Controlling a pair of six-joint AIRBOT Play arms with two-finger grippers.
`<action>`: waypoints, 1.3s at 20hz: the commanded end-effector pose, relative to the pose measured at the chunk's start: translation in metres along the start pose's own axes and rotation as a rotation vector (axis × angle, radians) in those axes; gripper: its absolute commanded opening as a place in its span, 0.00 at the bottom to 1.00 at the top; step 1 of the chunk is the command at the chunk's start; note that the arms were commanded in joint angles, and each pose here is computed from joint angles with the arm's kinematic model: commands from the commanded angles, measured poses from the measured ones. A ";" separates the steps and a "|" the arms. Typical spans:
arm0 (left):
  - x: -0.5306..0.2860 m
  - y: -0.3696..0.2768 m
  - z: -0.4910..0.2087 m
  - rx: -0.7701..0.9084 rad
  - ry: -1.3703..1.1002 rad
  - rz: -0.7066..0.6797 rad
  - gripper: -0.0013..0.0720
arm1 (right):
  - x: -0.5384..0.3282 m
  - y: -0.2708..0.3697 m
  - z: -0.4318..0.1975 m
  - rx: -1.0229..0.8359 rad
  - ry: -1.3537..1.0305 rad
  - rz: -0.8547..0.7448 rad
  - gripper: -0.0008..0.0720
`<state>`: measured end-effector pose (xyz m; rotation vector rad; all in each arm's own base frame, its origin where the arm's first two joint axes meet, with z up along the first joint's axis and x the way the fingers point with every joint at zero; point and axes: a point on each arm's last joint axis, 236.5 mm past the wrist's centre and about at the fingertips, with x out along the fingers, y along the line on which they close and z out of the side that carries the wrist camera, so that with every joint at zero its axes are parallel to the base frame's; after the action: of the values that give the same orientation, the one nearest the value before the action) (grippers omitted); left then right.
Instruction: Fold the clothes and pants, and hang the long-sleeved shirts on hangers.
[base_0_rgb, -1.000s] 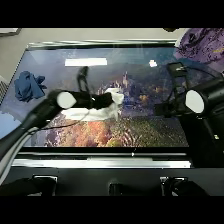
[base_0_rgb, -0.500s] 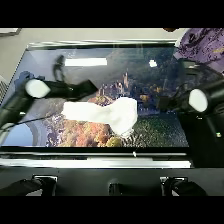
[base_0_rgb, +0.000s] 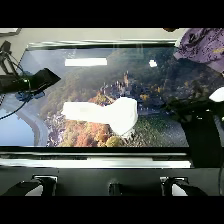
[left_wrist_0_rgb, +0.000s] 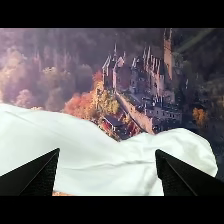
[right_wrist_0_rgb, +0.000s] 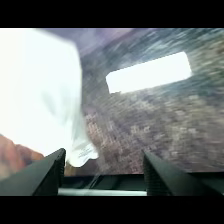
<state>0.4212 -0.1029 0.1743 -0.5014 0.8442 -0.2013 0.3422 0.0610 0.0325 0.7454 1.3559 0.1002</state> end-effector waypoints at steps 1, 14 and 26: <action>-0.006 0.011 0.007 -0.009 -0.018 0.020 0.99 | 0.050 0.016 -0.028 -0.063 0.064 0.080 0.74; 0.002 0.018 0.005 -0.044 -0.001 0.032 0.99 | 0.147 0.049 -0.046 -0.014 0.150 0.168 0.74; 0.024 0.070 -0.037 -0.144 0.134 0.122 0.99 | 0.143 0.054 -0.048 -0.066 0.155 0.191 0.25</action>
<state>0.4204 -0.0757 0.1361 -0.5508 0.9351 -0.1103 0.3590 0.1913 -0.0622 0.8586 1.4051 0.3326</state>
